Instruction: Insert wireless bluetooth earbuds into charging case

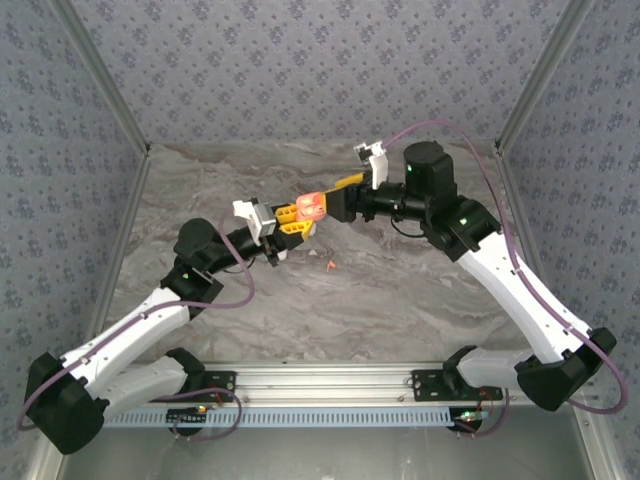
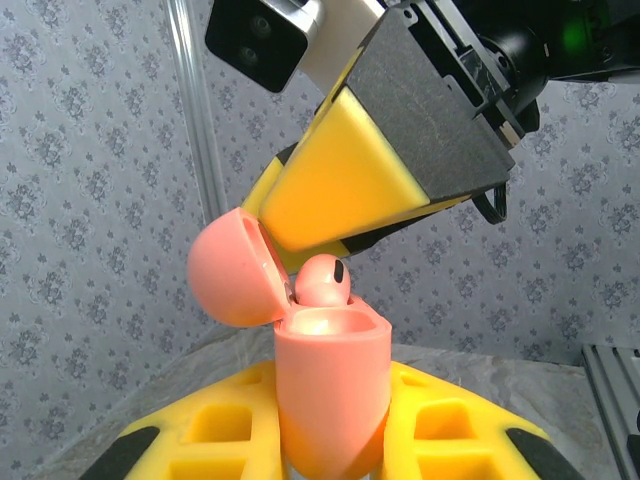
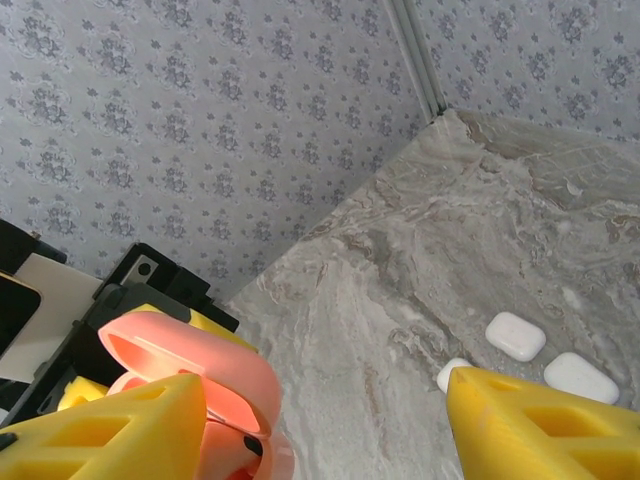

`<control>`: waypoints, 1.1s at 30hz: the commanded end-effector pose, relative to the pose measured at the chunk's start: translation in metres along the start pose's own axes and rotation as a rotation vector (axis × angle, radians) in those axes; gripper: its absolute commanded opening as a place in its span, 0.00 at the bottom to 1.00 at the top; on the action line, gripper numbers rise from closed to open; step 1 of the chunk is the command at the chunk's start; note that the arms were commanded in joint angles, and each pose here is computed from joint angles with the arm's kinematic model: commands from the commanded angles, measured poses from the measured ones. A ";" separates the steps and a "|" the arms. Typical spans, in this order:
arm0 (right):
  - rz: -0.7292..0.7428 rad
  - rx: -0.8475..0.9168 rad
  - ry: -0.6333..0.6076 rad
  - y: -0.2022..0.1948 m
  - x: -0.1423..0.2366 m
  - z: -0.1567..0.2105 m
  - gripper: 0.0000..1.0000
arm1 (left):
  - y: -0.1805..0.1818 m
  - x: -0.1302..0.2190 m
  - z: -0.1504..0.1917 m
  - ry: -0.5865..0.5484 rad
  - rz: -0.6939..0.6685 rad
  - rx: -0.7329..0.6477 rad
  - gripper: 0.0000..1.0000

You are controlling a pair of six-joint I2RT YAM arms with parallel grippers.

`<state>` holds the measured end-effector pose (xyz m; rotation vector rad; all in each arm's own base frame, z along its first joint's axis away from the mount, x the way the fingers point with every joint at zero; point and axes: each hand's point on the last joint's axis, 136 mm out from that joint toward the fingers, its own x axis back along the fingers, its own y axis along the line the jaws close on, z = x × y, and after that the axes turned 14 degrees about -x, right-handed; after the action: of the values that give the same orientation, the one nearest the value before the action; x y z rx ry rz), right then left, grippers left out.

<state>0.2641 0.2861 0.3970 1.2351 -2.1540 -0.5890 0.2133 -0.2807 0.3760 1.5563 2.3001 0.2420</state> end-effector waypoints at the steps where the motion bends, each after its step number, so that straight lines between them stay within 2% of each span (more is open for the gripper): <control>1: -0.007 0.015 -0.011 0.010 0.007 -0.006 0.67 | 0.005 -0.001 -0.025 -0.065 -0.018 -0.048 0.00; 8: -0.003 0.033 -0.095 0.016 0.026 -0.018 0.74 | 0.007 0.002 -0.006 0.000 -0.049 0.008 0.00; 13: 0.114 -0.050 -0.096 -0.024 0.024 -0.007 0.74 | -0.001 0.019 0.013 0.027 -0.081 0.078 0.00; 16: 0.230 -0.114 -0.062 -0.065 0.014 0.013 0.72 | -0.005 0.030 0.017 0.031 -0.102 0.111 0.00; 19: 0.376 -0.182 0.002 -0.111 0.001 0.040 0.68 | -0.007 0.040 0.019 0.052 -0.123 0.120 0.00; 24: 0.556 -0.230 0.209 -0.175 -0.033 0.110 0.63 | -0.014 0.054 0.022 0.085 -0.128 0.131 0.00; 27: 0.574 -0.250 0.313 -0.199 -0.059 0.146 0.62 | -0.016 0.059 0.023 0.090 -0.135 0.135 0.00; 33: 0.564 -0.246 0.459 -0.230 -0.096 0.192 0.56 | -0.017 0.064 0.022 0.095 -0.146 0.132 0.00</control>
<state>0.3110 0.2687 0.0928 0.4698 -1.8434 -0.3009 0.1876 -0.2310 0.3366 1.4650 2.5284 0.1452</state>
